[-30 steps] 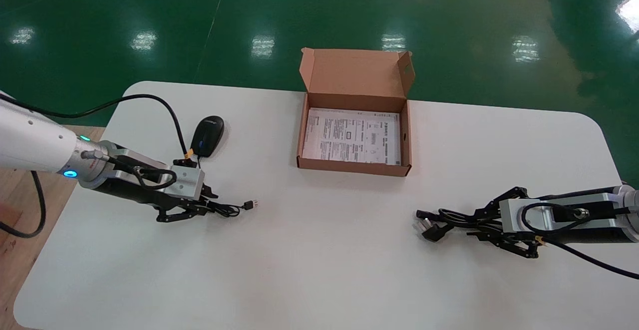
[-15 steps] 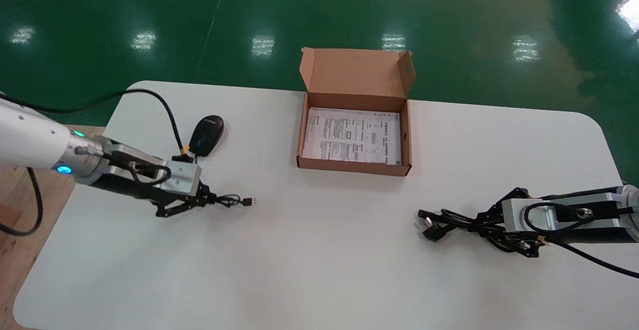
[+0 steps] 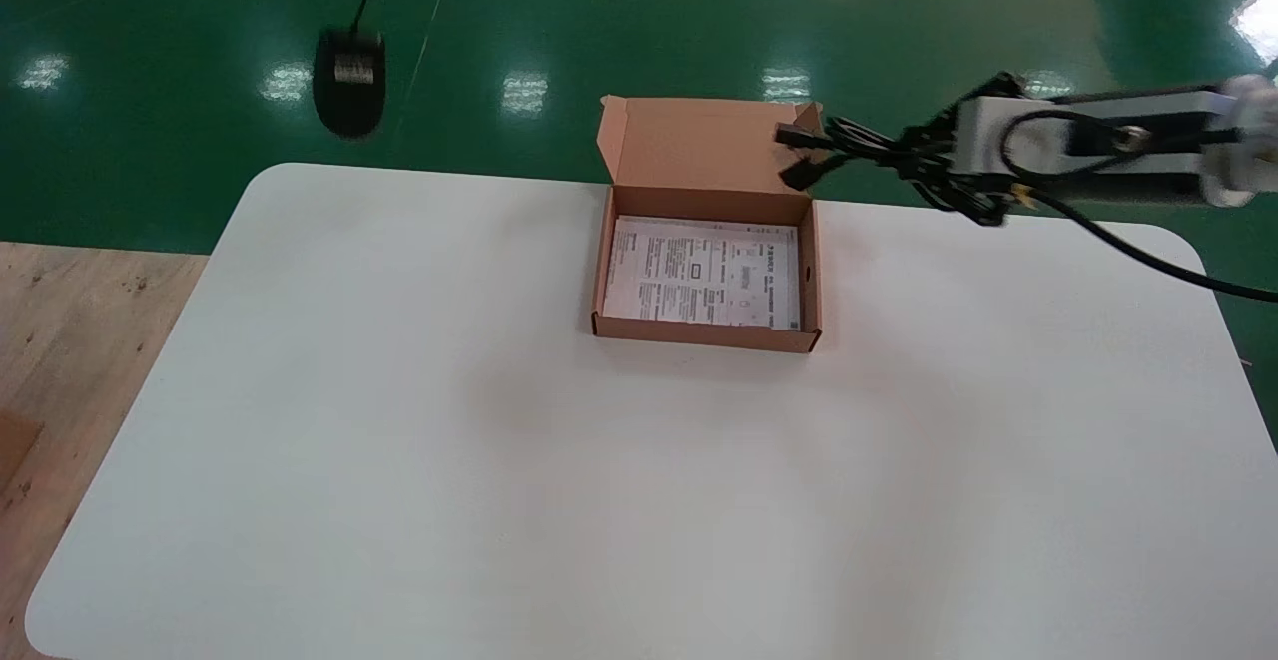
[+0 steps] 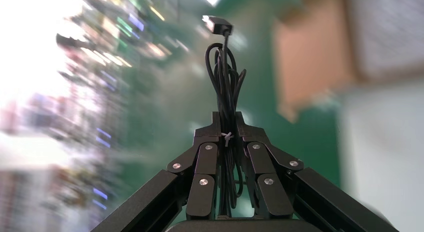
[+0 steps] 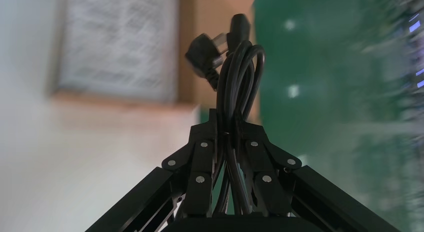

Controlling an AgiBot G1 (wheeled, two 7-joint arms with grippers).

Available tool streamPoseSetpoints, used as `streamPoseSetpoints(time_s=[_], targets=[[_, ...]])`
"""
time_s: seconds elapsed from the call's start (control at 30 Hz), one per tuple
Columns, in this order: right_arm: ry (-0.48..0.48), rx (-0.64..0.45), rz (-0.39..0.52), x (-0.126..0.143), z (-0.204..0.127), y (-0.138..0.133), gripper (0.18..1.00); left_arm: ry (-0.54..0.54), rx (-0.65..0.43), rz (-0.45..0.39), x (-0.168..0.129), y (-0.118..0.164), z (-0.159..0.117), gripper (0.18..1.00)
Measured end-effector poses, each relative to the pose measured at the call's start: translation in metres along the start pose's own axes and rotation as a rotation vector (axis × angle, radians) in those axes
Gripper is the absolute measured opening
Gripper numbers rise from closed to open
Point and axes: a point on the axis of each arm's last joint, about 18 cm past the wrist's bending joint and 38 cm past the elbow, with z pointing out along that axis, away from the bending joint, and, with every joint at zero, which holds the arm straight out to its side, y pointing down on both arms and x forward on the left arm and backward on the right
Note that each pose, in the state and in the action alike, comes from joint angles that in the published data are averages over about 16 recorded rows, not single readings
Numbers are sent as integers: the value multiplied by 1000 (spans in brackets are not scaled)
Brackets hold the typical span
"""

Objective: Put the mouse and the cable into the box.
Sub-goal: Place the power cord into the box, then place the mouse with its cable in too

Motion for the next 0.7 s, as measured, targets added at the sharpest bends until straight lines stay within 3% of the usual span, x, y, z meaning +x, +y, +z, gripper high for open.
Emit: streamPoseSetpoints(time_s=[0.23, 0.7], targets=[[32, 45, -65, 4, 61, -39, 240, -128, 107, 115, -43, -37, 1, 228], [21, -2, -125, -24, 125, -57, 240, -112, 120, 141, -48, -49, 20, 228]])
